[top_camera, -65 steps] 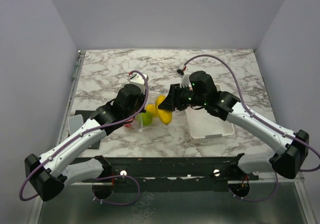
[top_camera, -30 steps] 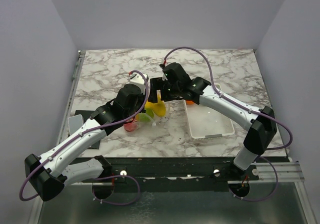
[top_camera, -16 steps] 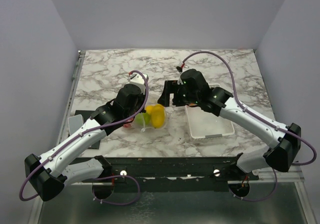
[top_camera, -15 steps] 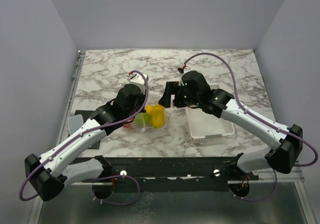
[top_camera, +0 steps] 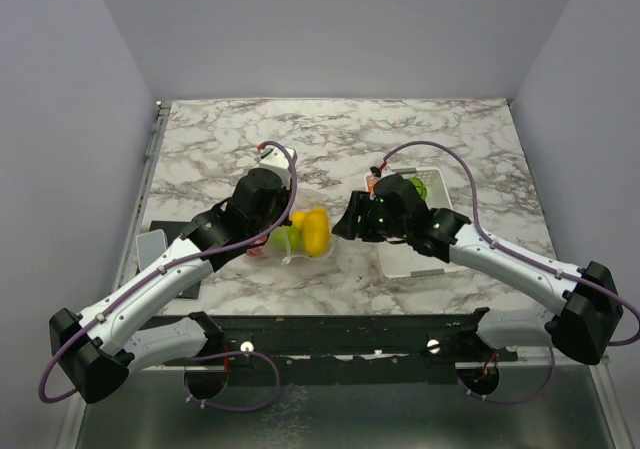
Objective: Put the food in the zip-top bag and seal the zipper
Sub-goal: Adjust the zipper food storage bag at the center of the board.
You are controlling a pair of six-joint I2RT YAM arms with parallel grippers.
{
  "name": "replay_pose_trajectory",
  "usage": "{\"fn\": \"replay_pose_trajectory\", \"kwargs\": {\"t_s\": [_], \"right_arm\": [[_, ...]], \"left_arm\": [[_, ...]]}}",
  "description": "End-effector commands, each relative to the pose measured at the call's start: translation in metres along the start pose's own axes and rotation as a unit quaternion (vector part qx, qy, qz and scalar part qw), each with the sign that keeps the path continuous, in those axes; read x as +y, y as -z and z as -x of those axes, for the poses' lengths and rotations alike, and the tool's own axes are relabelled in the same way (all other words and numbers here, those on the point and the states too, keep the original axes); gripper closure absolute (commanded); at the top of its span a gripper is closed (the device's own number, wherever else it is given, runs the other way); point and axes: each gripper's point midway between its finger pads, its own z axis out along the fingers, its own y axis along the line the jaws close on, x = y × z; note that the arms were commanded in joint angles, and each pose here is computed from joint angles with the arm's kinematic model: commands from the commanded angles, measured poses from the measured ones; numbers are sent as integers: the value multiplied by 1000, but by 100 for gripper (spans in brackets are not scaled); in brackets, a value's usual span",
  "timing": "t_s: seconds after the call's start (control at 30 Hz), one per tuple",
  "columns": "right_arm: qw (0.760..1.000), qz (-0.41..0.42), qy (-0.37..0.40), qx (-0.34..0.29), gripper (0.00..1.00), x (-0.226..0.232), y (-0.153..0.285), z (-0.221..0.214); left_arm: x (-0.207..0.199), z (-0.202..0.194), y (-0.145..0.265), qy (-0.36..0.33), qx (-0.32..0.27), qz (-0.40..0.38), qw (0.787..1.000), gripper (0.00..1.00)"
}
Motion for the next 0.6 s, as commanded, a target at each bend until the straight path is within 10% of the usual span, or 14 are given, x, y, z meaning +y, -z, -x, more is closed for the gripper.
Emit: {"fn": "replay_pose_trajectory", "kwargs": {"t_s": [0.0,0.57], "right_arm": [[999,23,-21,-14,44,11,-5,3],[999,-21,-32,-5,66,-5,-36,-12]], "left_arm": [[-1,0,-1,3,-3,-4,1000,100],[-2,1,0,4,-5,-7,1000,100]]}}
